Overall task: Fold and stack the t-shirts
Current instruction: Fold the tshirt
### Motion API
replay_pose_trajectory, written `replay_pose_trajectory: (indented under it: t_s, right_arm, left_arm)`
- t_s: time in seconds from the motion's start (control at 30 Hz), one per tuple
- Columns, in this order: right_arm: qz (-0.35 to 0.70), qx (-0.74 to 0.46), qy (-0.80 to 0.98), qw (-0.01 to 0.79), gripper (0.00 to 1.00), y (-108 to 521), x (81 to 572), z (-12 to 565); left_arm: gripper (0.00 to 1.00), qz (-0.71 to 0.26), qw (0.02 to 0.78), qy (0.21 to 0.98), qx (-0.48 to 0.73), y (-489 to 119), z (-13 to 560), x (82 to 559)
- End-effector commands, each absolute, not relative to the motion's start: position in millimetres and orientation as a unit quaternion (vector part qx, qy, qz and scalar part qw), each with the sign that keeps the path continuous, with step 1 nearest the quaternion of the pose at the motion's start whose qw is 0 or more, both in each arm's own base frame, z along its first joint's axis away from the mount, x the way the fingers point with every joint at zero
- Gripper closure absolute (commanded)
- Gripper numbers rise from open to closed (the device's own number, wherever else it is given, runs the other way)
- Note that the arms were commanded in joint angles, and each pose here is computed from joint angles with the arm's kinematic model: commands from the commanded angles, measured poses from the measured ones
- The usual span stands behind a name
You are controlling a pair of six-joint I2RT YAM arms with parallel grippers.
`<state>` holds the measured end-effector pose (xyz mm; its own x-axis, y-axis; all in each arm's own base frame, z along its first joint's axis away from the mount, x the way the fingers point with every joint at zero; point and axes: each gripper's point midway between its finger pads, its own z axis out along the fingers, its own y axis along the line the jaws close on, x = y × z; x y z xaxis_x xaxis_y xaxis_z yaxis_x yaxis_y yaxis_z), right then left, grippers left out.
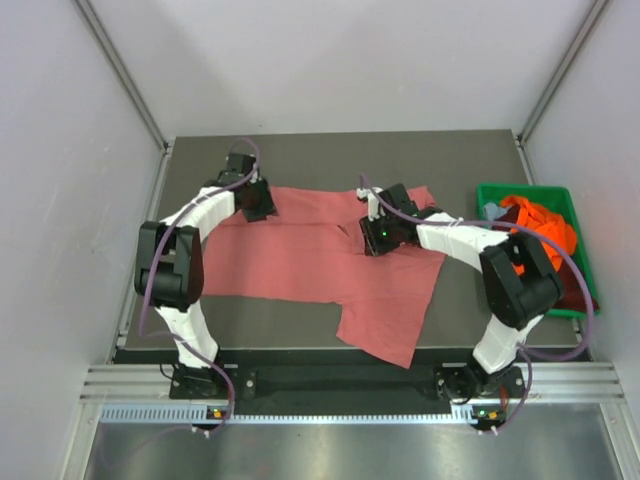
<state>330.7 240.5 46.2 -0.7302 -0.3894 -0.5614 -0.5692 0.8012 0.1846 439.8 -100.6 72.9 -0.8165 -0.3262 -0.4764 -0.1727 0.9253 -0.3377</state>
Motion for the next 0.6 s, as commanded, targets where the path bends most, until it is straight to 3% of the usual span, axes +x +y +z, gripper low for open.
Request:
replay_pose_trajectory:
  t_s: [0.0, 0.23, 0.37, 0.5, 0.57]
  right_arm:
    - [0.165, -0.198, 0.917, 0.305, 0.66, 230, 331, 87]
    - [0.095, 0.004, 0.932, 0.351, 0.67, 156, 358, 109]
    - [0.088, 0.042, 0.925, 0.367, 0.66, 124, 392, 106]
    - [0.100, 0.073, 0.914, 0.386, 0.65, 102, 434, 111]
    - [0.116, 0.065, 0.907, 0.400, 0.59, 98, 457, 108]
  left_arm:
    - [0.56, -0.195, 0.320, 0.922, -0.098, -155, 108, 439]
    - [0.54, -0.301, 0.329, 0.893, -0.065, -239, 121, 428]
    - [0.54, -0.231, 0.329, 0.911, -0.092, -194, 108, 476]
    - [0.53, -0.248, 0.340, 0.895, -0.145, -146, 104, 519]
    - [0.53, -0.251, 0.347, 0.888, -0.166, -121, 102, 533]
